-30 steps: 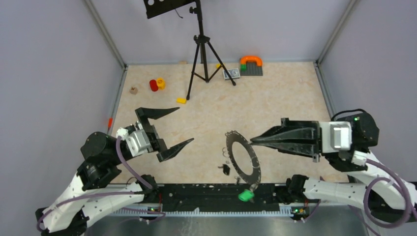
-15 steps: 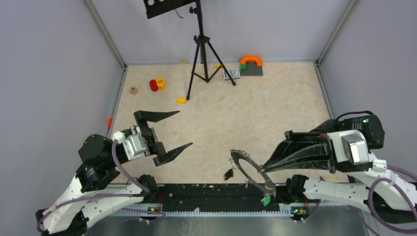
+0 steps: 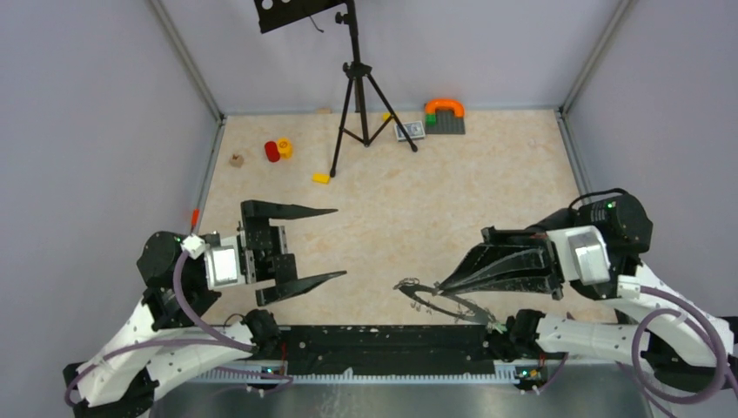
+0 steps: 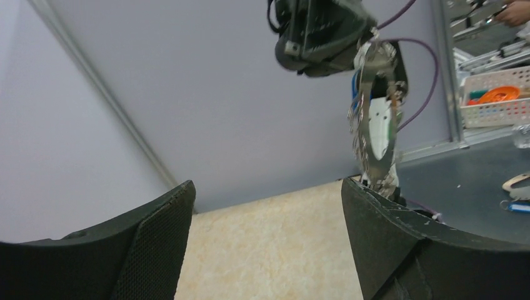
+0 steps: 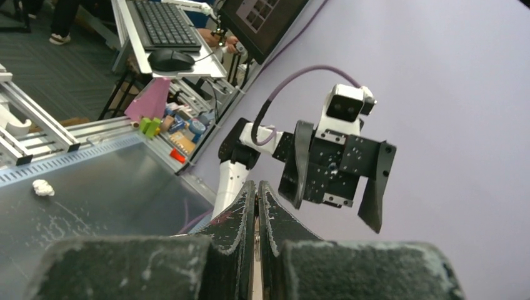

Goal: Remove the keys from the keyring

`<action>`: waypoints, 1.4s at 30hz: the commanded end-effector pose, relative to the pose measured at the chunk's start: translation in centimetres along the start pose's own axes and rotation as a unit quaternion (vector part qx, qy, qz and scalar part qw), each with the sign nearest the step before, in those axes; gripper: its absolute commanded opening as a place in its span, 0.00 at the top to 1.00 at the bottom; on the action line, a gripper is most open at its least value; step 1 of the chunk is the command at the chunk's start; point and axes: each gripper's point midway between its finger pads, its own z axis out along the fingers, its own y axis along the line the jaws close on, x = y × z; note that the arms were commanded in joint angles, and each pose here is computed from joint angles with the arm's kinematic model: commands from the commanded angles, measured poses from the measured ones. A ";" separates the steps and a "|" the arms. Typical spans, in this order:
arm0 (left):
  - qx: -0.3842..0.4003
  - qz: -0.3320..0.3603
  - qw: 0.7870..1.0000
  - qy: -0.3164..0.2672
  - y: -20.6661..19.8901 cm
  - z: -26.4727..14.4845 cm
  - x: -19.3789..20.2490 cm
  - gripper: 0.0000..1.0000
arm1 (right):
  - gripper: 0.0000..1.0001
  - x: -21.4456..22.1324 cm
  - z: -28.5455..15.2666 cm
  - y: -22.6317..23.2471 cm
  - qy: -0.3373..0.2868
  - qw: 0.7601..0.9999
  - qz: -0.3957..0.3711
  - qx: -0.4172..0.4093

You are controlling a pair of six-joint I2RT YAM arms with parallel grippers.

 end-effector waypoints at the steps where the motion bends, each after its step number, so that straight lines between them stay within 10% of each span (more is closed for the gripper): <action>1: 0.072 0.018 0.993 -0.086 -1.2 1.6 -4.9 0.11 | 1.00 1.3 0.6 -0.7 0.006 1.000 -0.008 -0.011; 42: 0.254 -0.163 0.951 -0.062 -4.2 7.3 0.1 0.39 | 1.00 4.6 0.7 -3.9 0.052 0.996 -0.051 0.051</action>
